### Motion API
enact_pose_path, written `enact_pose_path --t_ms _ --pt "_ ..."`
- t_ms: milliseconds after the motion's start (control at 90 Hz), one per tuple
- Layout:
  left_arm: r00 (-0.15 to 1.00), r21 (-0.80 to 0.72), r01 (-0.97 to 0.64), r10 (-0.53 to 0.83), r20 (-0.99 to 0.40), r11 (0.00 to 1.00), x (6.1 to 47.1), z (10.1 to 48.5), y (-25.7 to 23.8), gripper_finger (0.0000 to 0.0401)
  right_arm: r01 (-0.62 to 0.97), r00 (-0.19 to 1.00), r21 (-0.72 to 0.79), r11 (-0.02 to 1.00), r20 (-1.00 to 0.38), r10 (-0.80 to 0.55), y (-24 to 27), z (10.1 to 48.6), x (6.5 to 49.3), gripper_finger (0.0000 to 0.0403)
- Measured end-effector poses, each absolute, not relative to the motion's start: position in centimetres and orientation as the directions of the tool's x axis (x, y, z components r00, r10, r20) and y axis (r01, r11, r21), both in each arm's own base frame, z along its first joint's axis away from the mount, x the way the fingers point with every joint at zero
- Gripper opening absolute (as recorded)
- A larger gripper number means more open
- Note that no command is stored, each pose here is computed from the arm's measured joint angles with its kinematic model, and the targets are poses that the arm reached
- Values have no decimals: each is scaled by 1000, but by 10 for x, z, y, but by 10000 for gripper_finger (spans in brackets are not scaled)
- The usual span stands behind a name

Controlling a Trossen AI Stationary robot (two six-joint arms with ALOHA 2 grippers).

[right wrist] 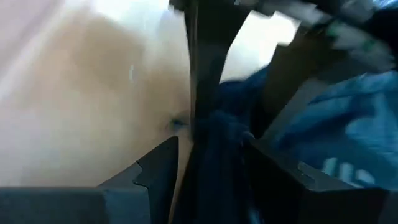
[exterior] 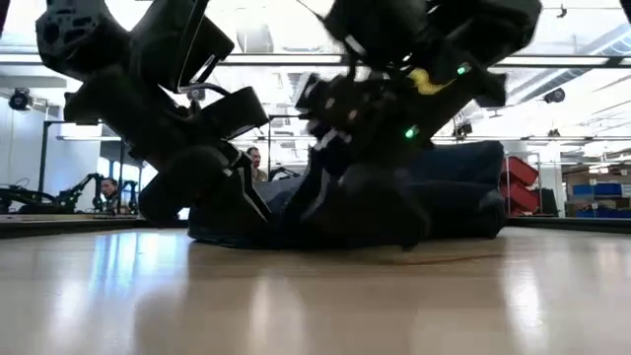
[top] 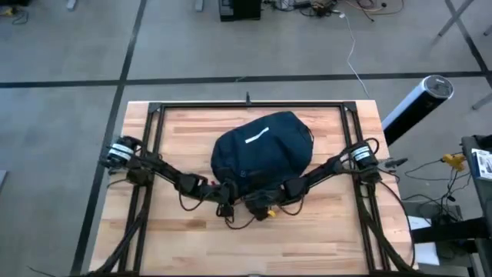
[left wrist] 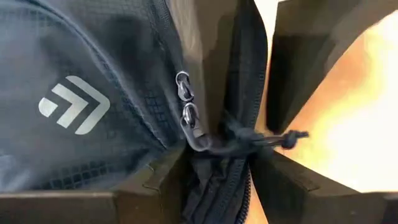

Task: Unpack backpack
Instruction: Open the blue backpack

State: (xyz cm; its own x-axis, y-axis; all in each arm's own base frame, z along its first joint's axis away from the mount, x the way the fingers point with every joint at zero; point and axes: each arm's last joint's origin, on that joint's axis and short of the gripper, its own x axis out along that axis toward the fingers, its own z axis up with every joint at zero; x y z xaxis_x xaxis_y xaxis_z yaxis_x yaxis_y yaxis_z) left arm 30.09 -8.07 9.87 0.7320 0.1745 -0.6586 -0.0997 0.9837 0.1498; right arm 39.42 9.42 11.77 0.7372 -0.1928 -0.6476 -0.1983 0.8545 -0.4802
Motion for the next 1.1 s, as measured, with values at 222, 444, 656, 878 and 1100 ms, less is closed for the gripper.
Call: enact_pose_path --t_ms 222,444,656,878,1100 --pt "731 145 -101 172 -661 984 300 98 -81 157 -165 722 -501 850 -648 -242 95 118 401 137" --pt "729 146 -100 172 -663 984 300 98 -81 157 -133 737 -497 858 -628 -249 93 128 400 49" --pt "728 144 -101 172 -664 984 300 98 -81 157 -125 740 -490 863 -625 -248 94 131 400 6" --pt "727 144 -100 171 -665 984 299 97 -81 157 -93 747 -460 883 -619 -244 94 134 400 20" --pt "728 143 -100 171 -664 985 299 97 -81 157 -93 757 -356 930 -632 -167 90 135 402 67"
